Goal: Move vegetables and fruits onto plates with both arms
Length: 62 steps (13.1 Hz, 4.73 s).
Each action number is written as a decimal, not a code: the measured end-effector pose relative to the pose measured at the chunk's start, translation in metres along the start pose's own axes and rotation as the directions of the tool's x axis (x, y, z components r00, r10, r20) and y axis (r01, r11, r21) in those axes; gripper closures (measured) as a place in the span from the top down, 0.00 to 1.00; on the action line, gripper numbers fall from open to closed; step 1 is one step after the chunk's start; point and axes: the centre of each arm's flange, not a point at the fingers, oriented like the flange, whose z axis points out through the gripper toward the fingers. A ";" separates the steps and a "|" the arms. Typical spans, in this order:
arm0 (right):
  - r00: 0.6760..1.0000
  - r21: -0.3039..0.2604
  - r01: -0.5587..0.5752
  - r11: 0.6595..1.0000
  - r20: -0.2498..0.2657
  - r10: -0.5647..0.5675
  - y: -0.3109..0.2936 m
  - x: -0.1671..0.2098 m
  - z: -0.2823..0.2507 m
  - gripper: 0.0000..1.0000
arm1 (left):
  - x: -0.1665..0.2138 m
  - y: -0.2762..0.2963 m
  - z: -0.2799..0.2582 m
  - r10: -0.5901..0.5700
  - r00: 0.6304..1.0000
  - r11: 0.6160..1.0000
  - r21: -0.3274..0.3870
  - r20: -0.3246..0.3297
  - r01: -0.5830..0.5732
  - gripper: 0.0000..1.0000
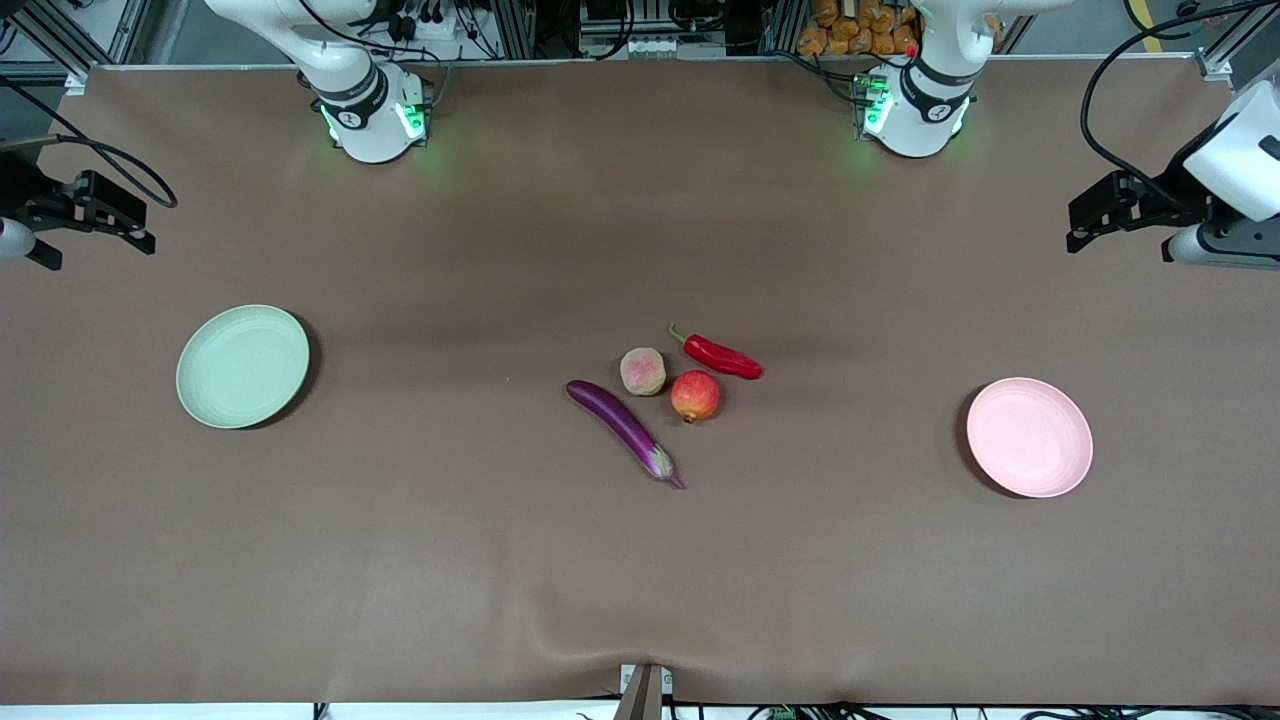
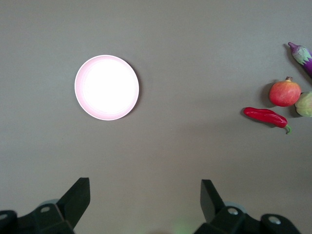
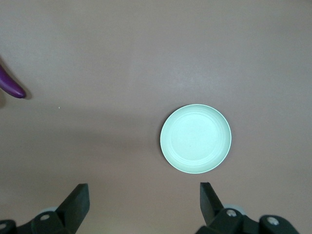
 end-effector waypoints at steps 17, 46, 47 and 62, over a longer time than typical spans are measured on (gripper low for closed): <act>1.000 0.000 0.001 1.000 0.000 -0.001 0.000 0.000 0.000 1.00 | 0.000 0.001 0.000 0.002 1.000 1.000 0.000 0.000 -0.002 1.00; 1.000 0.000 0.001 1.000 0.000 -0.001 0.000 0.000 0.000 1.00 | 0.055 0.237 0.097 -0.159 0.975 0.985 0.039 -0.153 0.167 1.00; 1.000 0.000 0.001 1.000 0.000 -0.001 -0.001 0.000 0.000 1.00 | 0.053 0.239 0.098 -0.183 0.972 0.981 0.040 -0.146 0.191 1.00; 1.000 0.000 0.001 1.000 0.001 -0.001 -0.001 0.000 0.000 1.00 | 0.048 0.251 0.266 -0.579 0.801 0.814 0.051 0.155 0.579 1.00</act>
